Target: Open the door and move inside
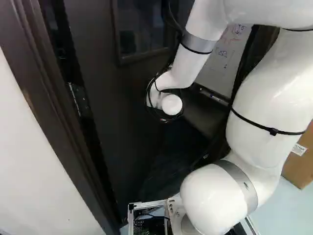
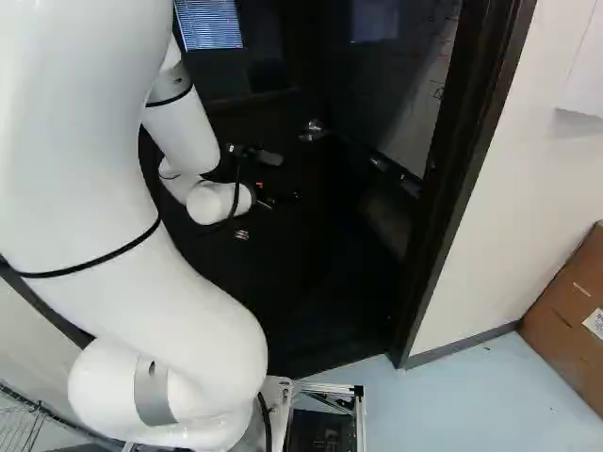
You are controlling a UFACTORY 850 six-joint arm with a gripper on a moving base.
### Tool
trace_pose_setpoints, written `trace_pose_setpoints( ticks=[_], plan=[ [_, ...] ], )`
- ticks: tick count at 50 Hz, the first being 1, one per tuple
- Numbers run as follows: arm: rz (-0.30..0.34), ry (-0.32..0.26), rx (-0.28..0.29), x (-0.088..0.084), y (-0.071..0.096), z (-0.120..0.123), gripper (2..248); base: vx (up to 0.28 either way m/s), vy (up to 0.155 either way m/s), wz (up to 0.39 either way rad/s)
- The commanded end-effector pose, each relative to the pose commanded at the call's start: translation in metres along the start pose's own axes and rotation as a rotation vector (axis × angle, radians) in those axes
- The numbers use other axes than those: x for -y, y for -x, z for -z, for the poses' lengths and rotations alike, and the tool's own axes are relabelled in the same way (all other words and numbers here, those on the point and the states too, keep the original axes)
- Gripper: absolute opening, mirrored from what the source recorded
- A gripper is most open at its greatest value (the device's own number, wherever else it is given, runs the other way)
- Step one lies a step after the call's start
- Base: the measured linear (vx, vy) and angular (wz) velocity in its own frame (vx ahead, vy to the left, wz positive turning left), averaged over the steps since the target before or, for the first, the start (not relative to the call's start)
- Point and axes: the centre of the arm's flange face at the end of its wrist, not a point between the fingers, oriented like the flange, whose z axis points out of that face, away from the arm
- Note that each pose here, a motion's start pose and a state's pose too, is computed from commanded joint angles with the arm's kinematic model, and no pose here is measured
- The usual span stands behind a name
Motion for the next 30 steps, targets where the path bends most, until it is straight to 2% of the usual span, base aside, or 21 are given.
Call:
trace_pose_setpoints(
  ticks=[30],
  plan=[
    [0.034, -0.064, 0.007, 0.029, 0.002, -0.009, 247, 0.000, 0.000, 0.000]
  ],
)
